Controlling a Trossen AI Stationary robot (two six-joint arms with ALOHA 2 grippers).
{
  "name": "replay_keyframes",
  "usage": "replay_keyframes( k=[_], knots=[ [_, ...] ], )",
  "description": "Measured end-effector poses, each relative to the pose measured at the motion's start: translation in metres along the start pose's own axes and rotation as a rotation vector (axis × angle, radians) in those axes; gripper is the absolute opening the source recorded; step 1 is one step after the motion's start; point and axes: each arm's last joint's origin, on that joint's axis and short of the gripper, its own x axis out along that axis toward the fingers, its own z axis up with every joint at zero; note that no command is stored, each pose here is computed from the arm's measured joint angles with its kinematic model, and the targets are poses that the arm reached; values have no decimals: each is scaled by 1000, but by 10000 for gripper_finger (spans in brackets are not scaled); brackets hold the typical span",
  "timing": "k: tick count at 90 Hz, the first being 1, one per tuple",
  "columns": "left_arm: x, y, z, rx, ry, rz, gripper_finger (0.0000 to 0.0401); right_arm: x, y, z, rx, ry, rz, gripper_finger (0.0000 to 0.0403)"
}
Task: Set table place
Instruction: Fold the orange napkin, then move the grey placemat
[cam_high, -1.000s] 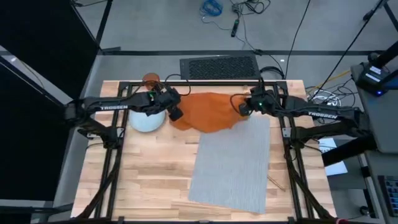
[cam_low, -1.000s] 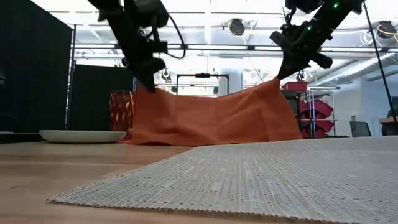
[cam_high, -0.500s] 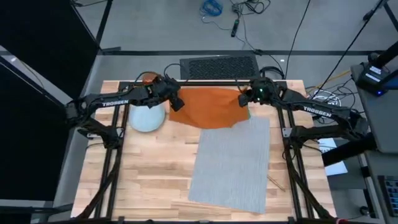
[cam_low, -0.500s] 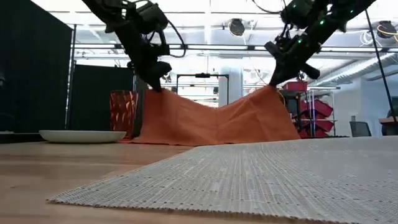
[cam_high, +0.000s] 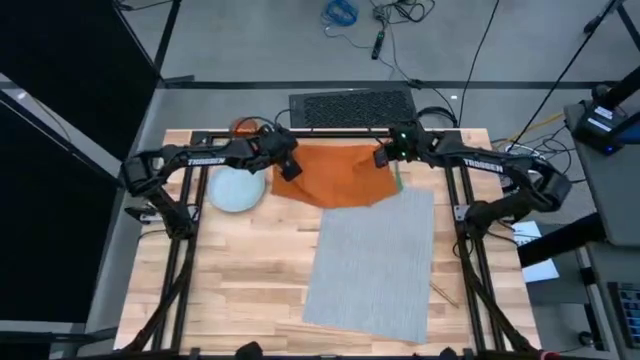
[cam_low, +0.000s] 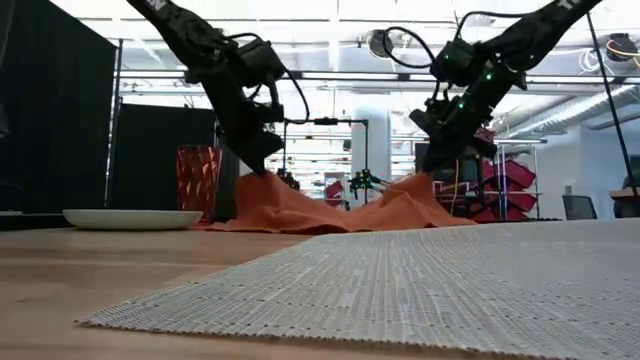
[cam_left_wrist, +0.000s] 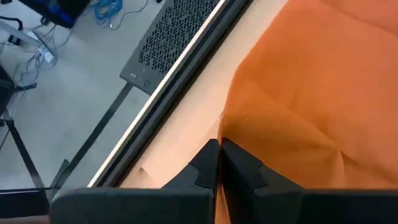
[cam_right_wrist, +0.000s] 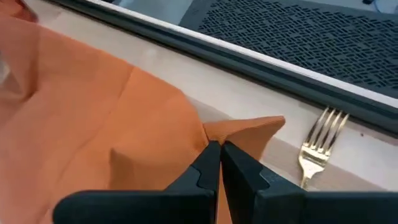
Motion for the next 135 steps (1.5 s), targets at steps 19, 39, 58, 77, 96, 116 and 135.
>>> replay_keyframes(
  k=[19,39,58,77,96,116,135],
  knots=[
    [3,8,3,-27,-29,23,0,1,-13,6,27,-20,-22,0],
    [3,10,3,-34,-36,11,0,2,-23,10,49,-7,10,14],
    [3,10,4,-34,-41,3,8,2,-25,10,64,-10,6,92],
    [3,11,4,-36,-44,14,65,2,-27,12,74,-22,1,151],
    [3,12,6,-27,-55,59,115,2,-26,13,56,-27,23,154],
    [1,2,4,-30,-43,-32,138,1,-13,3,21,68,125,149],
    [-10,-24,5,18,-53,-146,140,-1,5,-11,-59,142,148,149]
  ],
)
